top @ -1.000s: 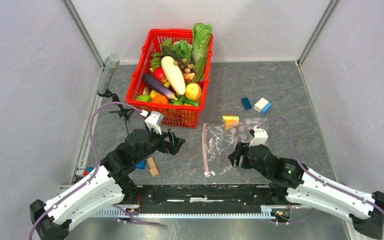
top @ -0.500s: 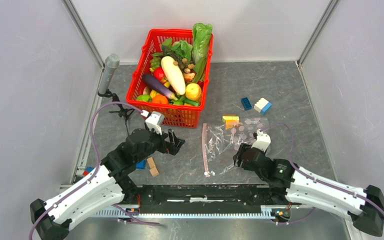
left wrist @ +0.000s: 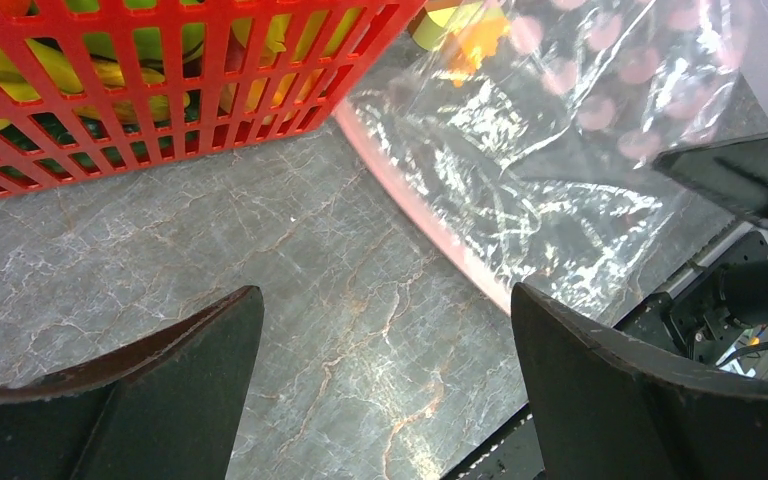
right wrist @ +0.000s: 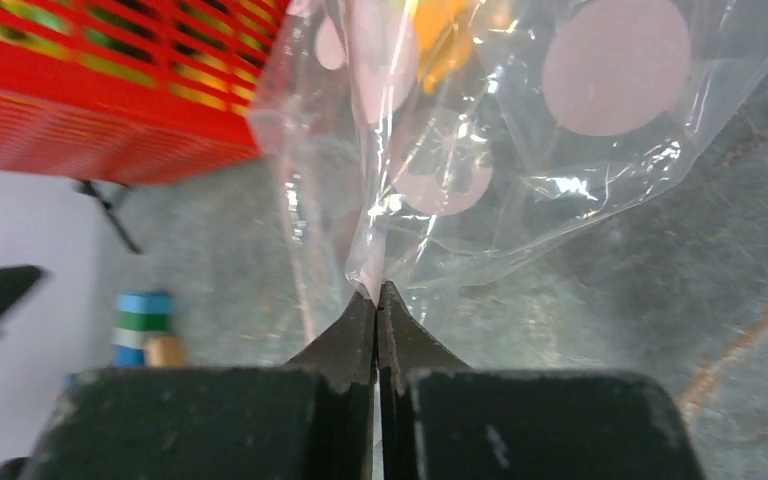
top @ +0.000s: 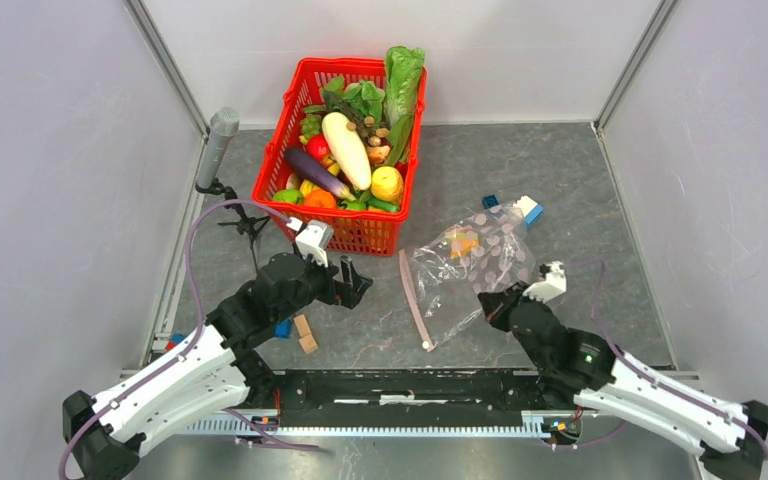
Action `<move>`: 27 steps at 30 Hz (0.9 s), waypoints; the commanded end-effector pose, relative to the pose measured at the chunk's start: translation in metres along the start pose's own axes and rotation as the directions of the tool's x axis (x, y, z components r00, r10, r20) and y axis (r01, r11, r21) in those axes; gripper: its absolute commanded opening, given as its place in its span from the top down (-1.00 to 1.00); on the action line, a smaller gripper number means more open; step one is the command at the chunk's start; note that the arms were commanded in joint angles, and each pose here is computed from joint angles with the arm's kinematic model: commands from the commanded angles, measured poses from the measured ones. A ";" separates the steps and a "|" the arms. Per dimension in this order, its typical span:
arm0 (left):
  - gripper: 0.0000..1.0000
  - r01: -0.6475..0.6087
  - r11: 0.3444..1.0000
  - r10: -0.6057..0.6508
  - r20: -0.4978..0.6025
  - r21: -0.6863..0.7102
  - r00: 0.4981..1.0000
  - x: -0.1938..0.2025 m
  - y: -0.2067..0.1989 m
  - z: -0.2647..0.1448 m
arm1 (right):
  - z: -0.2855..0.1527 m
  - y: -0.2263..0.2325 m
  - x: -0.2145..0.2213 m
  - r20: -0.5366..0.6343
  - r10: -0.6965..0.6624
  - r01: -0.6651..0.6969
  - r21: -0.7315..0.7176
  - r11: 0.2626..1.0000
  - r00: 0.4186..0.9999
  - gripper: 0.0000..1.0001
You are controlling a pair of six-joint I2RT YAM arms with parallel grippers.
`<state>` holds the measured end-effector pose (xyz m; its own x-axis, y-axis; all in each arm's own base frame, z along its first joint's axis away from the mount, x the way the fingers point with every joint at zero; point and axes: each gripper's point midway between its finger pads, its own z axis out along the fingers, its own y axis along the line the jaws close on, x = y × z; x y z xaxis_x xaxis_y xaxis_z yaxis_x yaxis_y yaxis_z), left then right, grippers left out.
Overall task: Place the food in the zip-top bag and seal the zipper
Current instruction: Pick up the zipper food storage bag at the center of the board.
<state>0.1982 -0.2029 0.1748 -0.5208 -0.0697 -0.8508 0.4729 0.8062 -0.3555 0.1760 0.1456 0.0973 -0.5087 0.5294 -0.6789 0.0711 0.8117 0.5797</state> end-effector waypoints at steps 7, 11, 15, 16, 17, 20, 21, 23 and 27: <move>-0.94 0.026 0.992 -0.031 0.039 0.124 0.999 -0.019 -0.030 0.010 | -0.030 0.010 -0.053 0.155 0.238 -0.216 -0.149 0.965 0.959 1.00; -0.86 0.069 0.985 -0.071 0.007 0.156 0.997 -0.005 -0.034 0.017 | -0.045 0.019 -0.077 0.195 0.247 -0.213 -0.178 0.961 0.949 1.00; -0.77 0.152 0.960 -0.159 0.007 0.236 0.987 0.005 -0.045 0.027 | -0.056 0.033 -0.095 0.212 0.254 -0.208 -0.216 0.954 0.944 1.00; -0.75 0.171 0.956 -0.174 -0.006 0.237 0.985 0.010 -0.045 0.030 | -0.057 0.035 -0.095 0.210 0.252 -0.205 -0.221 0.953 0.945 1.00; -0.74 0.188 0.949 -0.189 -0.020 0.253 0.982 0.013 -0.048 0.033 | -0.057 0.038 -0.095 0.205 0.250 -0.203 -0.226 0.953 0.946 1.00; -0.75 0.241 0.905 -0.247 -0.028 0.351 0.969 0.008 -0.068 0.037 | -0.053 0.042 -0.088 0.183 0.234 -0.189 -0.233 0.954 0.955 1.00; -0.78 0.265 0.883 -0.272 -0.039 0.387 0.962 0.006 -0.075 0.037 | -0.052 0.042 -0.086 0.180 0.228 -0.184 -0.231 0.955 0.957 1.00; -0.83 0.287 0.841 -0.303 -0.040 0.459 0.952 -0.005 -0.091 0.037 | -0.050 0.041 -0.083 0.174 0.216 -0.174 -0.225 0.959 0.961 1.00; -0.84 0.338 0.796 -0.333 -0.102 0.503 0.937 -0.008 -0.107 0.047 | -0.049 0.046 -0.078 0.153 0.213 -0.171 -0.249 0.953 0.965 1.00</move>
<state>0.1871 -0.2863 0.1479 -0.7067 -0.1962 -0.6798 0.5102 0.5244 -0.6817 0.1766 0.1224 0.1932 -0.3377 0.7189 -0.6076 -0.0273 0.6377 0.7698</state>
